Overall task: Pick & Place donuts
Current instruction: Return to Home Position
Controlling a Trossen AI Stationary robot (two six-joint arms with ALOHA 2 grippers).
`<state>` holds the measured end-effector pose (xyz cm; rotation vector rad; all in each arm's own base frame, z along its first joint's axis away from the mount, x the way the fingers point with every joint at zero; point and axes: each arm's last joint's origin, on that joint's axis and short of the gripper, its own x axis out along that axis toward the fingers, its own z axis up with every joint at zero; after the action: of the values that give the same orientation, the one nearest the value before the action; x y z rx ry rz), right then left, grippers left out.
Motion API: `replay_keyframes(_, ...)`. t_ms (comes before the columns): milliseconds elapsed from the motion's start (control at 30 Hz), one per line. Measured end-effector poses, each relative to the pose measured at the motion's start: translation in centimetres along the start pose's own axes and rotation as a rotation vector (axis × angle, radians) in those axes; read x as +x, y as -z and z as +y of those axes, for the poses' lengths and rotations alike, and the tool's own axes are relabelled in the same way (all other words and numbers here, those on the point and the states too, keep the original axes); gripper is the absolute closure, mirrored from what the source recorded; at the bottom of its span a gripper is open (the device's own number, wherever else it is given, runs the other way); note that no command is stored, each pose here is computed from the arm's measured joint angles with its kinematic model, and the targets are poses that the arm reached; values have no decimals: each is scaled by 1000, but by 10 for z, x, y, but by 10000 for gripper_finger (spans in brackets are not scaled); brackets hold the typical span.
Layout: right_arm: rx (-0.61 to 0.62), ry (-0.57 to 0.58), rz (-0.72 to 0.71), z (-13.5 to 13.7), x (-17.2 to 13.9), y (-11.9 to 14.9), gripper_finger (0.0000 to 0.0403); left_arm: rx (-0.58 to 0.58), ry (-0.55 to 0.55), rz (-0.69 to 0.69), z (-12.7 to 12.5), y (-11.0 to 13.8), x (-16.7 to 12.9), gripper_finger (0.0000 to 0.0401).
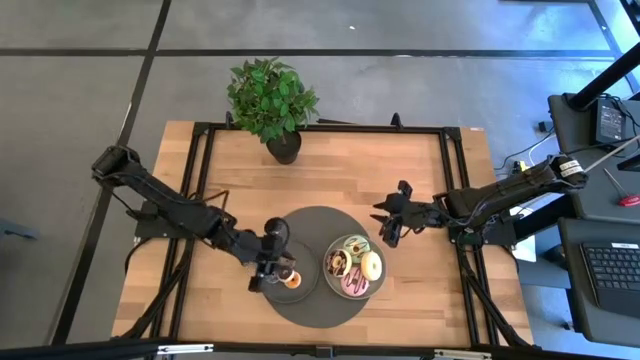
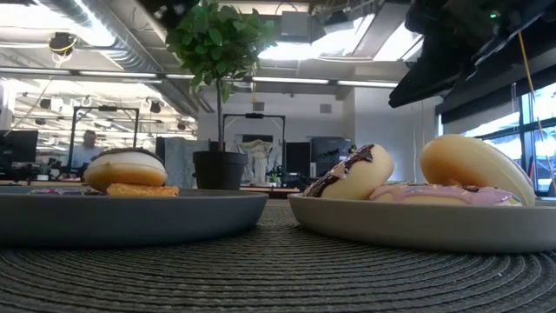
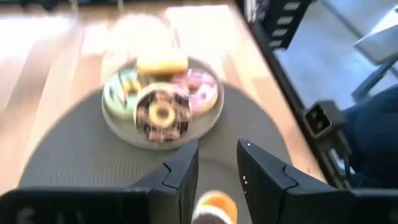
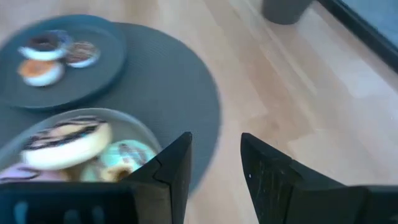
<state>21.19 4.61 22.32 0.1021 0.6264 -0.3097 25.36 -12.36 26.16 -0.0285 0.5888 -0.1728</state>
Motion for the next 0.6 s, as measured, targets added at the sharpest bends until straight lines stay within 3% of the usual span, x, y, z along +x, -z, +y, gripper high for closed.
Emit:
replay_keyframes(133,29,-75,-67,7,-2,16,264,37,81,-106,6,-4,6,298)
replay_keyframes(267,42,-171,-152,5,-9,33,264,40,165,-129,16,17,8,298)
replay_keyframes(433,63,-213,-234,-11,-27,46,264,-18,63,-238,39,41,-13,298)
replay_keyframes(600,73,-241,-320,-27,-39,62,264,-49,37,-376,57,67,-34,295)
